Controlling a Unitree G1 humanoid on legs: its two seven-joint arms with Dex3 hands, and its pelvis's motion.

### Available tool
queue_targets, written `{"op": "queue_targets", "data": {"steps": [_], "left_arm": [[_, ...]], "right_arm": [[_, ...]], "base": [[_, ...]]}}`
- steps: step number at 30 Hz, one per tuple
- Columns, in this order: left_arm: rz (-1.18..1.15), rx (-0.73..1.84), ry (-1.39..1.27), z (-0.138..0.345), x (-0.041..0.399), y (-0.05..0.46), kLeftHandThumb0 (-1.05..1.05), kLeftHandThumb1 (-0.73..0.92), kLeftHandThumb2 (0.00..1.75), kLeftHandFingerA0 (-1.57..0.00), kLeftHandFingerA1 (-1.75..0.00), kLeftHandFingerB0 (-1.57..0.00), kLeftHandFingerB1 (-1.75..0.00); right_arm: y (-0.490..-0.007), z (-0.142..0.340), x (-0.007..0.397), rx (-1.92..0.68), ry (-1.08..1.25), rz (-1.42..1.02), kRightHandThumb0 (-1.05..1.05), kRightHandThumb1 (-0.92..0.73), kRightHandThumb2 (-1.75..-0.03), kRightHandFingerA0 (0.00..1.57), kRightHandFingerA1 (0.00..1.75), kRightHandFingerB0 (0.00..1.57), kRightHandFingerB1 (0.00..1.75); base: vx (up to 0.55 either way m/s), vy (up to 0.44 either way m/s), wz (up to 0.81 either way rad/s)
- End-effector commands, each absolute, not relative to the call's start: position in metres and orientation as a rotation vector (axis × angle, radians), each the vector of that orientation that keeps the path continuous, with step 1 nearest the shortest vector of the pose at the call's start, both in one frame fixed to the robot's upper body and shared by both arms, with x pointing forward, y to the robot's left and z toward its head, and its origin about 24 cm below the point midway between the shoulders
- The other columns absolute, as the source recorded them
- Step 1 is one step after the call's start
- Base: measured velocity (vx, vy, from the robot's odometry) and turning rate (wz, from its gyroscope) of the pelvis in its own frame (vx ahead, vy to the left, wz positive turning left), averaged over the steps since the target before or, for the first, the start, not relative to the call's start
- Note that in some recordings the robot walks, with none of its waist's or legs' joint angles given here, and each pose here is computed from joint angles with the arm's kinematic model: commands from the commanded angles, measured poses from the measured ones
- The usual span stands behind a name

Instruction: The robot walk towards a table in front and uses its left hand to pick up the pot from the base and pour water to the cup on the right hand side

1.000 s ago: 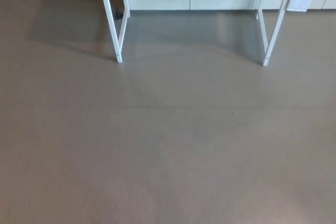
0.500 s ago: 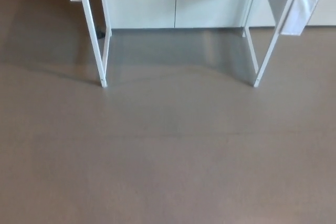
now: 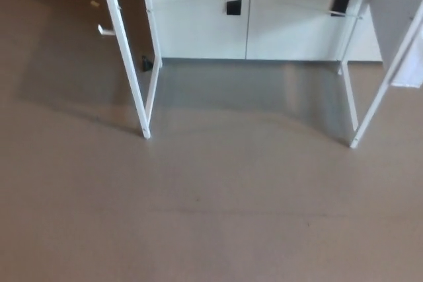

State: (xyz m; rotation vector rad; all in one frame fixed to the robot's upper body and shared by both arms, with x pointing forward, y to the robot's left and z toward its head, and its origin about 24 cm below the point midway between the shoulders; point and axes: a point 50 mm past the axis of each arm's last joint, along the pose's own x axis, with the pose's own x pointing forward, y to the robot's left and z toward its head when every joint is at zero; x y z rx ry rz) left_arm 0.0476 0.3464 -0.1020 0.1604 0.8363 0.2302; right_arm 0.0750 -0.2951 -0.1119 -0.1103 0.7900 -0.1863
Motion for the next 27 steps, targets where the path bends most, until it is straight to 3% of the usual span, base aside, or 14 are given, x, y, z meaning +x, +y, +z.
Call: {"op": "queue_targets", "data": {"steps": [1,2,3,5,6,21,22,27], "left_arm": [[0.207,0.257,0.802,-0.097,0.051,0.349,-0.12,0.48,0.55,-0.39,-0.35,-0.37,-0.33],[0.193,0.267,0.793,-0.097,0.052,0.347,-0.13,0.49,0.55,-0.38,-0.35,-0.35,-0.32],[0.189,0.277,0.792,-0.096,0.053,0.347,-0.18,0.49,0.57,-0.38,-0.36,-0.34,-0.33],[0.188,0.285,0.791,-0.096,0.053,0.347,-0.17,0.49,0.57,-0.37,-0.36,-0.34,-0.33],[0.189,0.286,0.792,-0.096,0.053,0.348,-0.14,0.49,0.55,-0.37,-0.35,-0.35,-0.32],[0.193,0.292,0.799,-0.097,0.058,0.348,-0.14,0.50,0.55,-0.37,-0.35,-0.34,-0.32],[0.198,0.286,0.799,-0.100,0.069,0.344,-0.08,0.39,0.86,-0.24,-0.53,-0.18,-0.49],[0.214,0.284,0.801,-0.105,0.085,0.336,-0.07,0.39,0.86,-0.25,-0.54,-0.18,-0.50]], "right_arm": [[-0.297,-0.112,0.073,-0.134,0.780,-0.169,-0.13,-0.54,-0.56,0.40,0.38,0.36,0.37],[-0.294,-0.108,0.075,-0.131,0.765,-0.165,-0.14,-0.54,-0.55,0.38,0.39,0.37,0.38],[-0.293,-0.108,0.075,-0.120,0.758,-0.166,-0.10,-0.36,-0.82,0.27,0.54,0.26,0.53],[-0.293,-0.108,0.075,-0.116,0.758,-0.168,-0.10,-0.35,-0.82,0.29,0.54,0.26,0.53],[-0.294,-0.109,0.076,-0.135,0.760,-0.167,-0.11,-0.52,-0.55,0.41,0.40,0.38,0.39],[-0.295,-0.112,0.075,-0.162,0.776,-0.164,-0.14,-0.53,-0.55,0.41,0.39,0.37,0.38],[-0.294,-0.110,0.076,-0.163,0.769,-0.158,-0.16,-0.54,-0.54,0.42,0.39,0.41,0.39],[-0.294,-0.109,0.076,-0.180,0.770,-0.143,-0.17,-0.54,-0.56,0.39,0.39,0.37,0.39]], "base": [[0.31,0.058,-0.14],[0.26,0.109,-0.25],[0.32,0.123,-0.27],[0.43,0.185,-0.25],[0.49,0.229,-0.03],[0.38,0.080,-0.01],[0.54,-0.062,0.41],[0.50,0.010,0.38]]}}
